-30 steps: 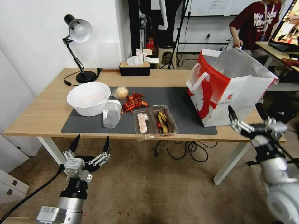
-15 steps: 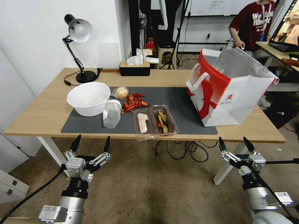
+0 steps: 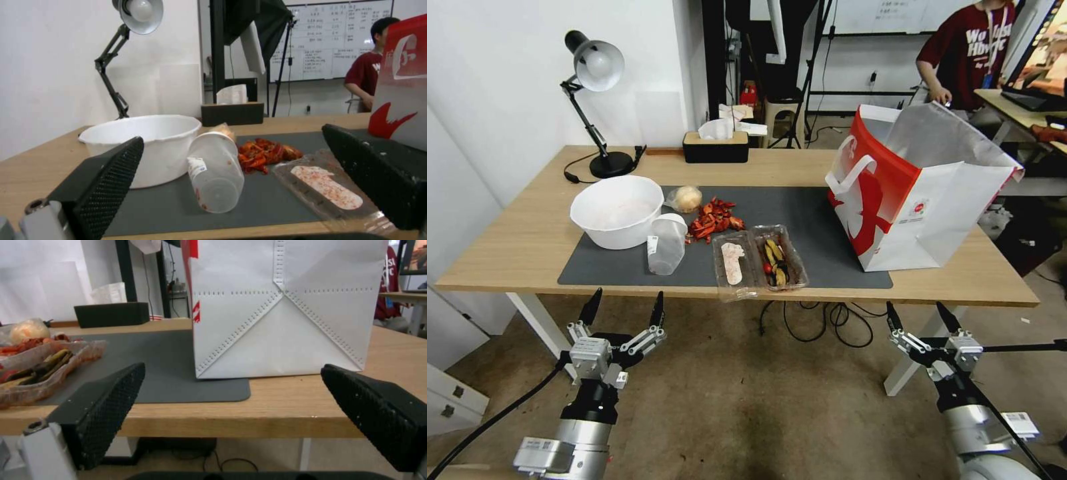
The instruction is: Pick up the trash from the table and place it into the takeout bag.
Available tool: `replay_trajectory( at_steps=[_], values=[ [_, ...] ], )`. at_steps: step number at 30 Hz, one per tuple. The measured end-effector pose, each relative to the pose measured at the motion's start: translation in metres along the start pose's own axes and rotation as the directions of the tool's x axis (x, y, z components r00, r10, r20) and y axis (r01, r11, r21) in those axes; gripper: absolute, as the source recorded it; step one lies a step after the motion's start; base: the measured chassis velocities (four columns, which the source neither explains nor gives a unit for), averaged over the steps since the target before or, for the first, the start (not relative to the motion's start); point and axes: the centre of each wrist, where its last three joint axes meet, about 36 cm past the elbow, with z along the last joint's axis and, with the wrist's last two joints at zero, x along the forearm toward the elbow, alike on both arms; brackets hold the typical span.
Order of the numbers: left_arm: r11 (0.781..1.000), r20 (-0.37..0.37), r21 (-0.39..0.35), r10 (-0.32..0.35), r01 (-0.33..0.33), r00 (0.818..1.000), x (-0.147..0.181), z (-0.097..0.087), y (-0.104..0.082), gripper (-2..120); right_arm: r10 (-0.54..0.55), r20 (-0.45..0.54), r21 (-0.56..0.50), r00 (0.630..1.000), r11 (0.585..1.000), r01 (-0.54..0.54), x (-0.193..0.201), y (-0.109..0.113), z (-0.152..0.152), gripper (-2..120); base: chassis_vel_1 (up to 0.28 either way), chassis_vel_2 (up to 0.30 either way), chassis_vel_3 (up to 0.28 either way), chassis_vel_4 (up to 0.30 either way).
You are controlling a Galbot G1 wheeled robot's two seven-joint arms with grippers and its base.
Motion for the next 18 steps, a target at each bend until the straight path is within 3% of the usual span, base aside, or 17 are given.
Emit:
replay_trajectory(
  at_steps=[18],
  values=[
    [1.000, 0.002, -0.011, -0.022, 0.022, 1.000, -0.0017, -0.0059, 0.0031, 100, -0.021, -0.068, 0.014, 0.997, 1.000, 0.022, -0.0037, 0.0017, -0.0074, 100, 0.000, 0.000, 0.000, 0.000]
  ],
)
